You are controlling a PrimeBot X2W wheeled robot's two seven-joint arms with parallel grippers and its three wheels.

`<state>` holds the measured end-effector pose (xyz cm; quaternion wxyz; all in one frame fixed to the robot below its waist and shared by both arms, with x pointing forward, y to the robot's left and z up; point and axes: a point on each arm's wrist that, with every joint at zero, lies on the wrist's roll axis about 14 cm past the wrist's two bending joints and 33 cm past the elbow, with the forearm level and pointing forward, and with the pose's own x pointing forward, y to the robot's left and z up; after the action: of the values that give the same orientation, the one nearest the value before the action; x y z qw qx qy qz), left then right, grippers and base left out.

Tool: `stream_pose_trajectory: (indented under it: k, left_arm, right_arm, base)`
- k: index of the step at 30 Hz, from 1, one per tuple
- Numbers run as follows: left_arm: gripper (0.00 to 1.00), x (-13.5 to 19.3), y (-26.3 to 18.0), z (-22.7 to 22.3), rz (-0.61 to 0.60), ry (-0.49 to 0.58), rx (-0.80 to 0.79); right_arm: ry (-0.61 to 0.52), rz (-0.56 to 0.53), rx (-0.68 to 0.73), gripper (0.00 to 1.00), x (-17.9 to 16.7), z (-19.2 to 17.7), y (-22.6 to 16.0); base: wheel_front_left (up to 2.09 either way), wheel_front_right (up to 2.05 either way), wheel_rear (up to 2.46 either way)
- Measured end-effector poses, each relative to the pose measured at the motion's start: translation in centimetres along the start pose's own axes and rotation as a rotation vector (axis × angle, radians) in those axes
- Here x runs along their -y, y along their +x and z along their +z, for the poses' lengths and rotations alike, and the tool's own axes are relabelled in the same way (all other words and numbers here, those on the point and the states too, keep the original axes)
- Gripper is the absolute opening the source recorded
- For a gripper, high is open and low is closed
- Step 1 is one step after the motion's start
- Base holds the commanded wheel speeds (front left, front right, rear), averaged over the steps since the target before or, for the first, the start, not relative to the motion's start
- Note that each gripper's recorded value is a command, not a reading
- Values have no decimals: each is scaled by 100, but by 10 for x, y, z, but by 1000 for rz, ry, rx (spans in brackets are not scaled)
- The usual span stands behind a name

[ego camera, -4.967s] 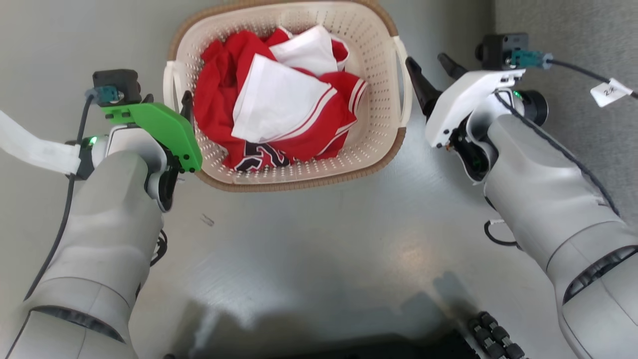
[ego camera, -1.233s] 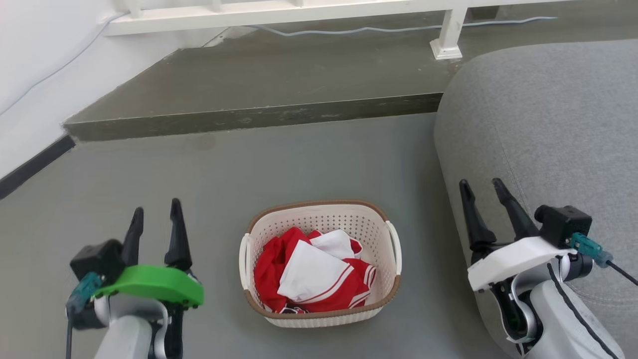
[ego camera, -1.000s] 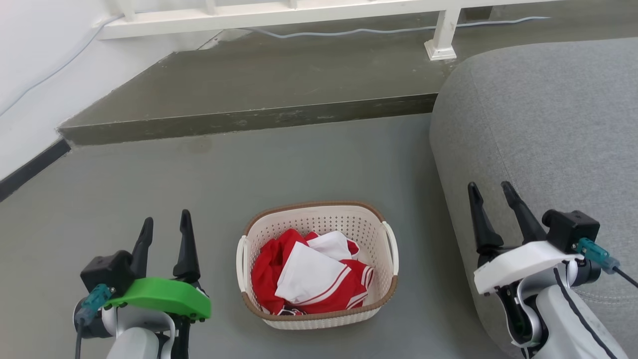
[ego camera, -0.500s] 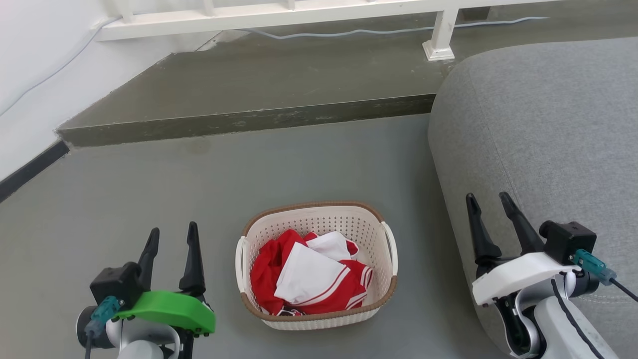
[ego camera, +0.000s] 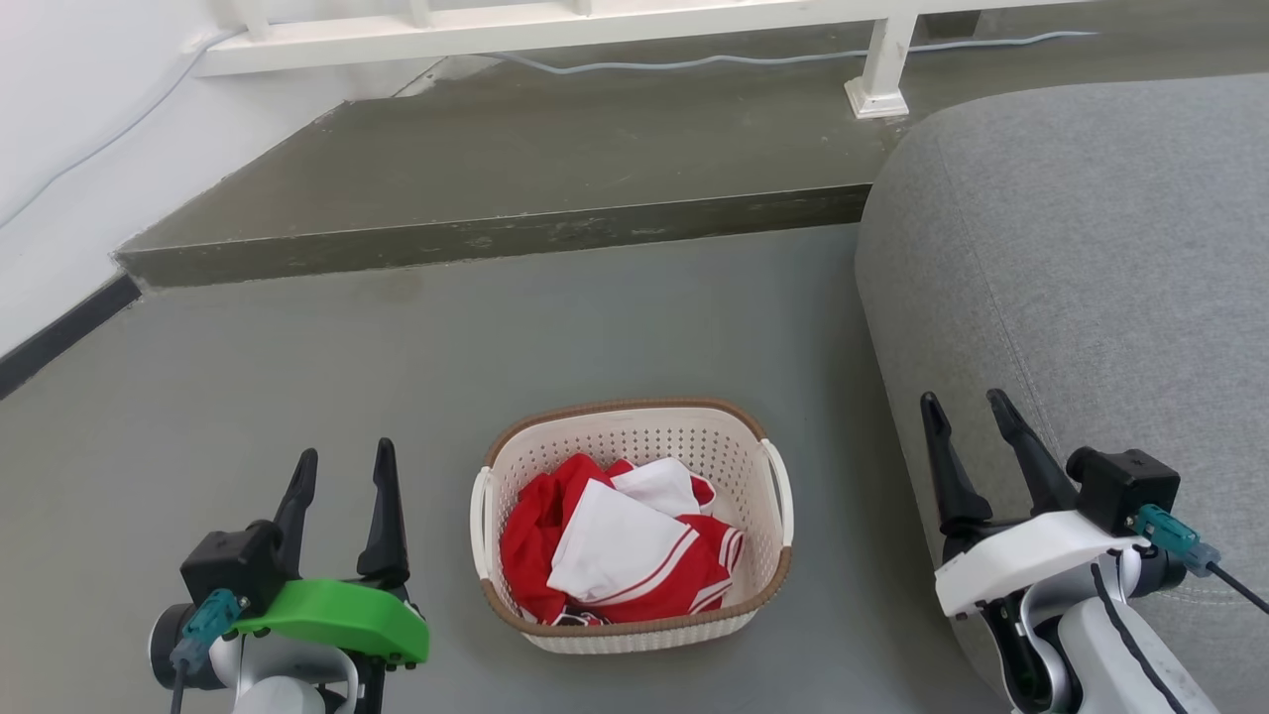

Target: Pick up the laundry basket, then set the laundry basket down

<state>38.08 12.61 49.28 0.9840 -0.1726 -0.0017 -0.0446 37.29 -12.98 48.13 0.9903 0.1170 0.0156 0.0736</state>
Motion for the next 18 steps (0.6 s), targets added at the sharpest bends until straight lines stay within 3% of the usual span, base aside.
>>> stream_pose_trajectory:
  k: [13,14,18]
  left_arm:
    - [100,-2,-1,0,7,0,0]
    - [0,-2,-2,-1,2,-2,-2]
    - [0,-5,-8,-18,15,-3,-58]
  right_arm:
    - [5,0,9,100,1,2,1]
    - [5,0,10,0,1,2,1]
    - [18,-16,-51,0,2,-18,-8]
  base:
    - [0,0,0]
    - [0,0,0]
    - [0,0,0]
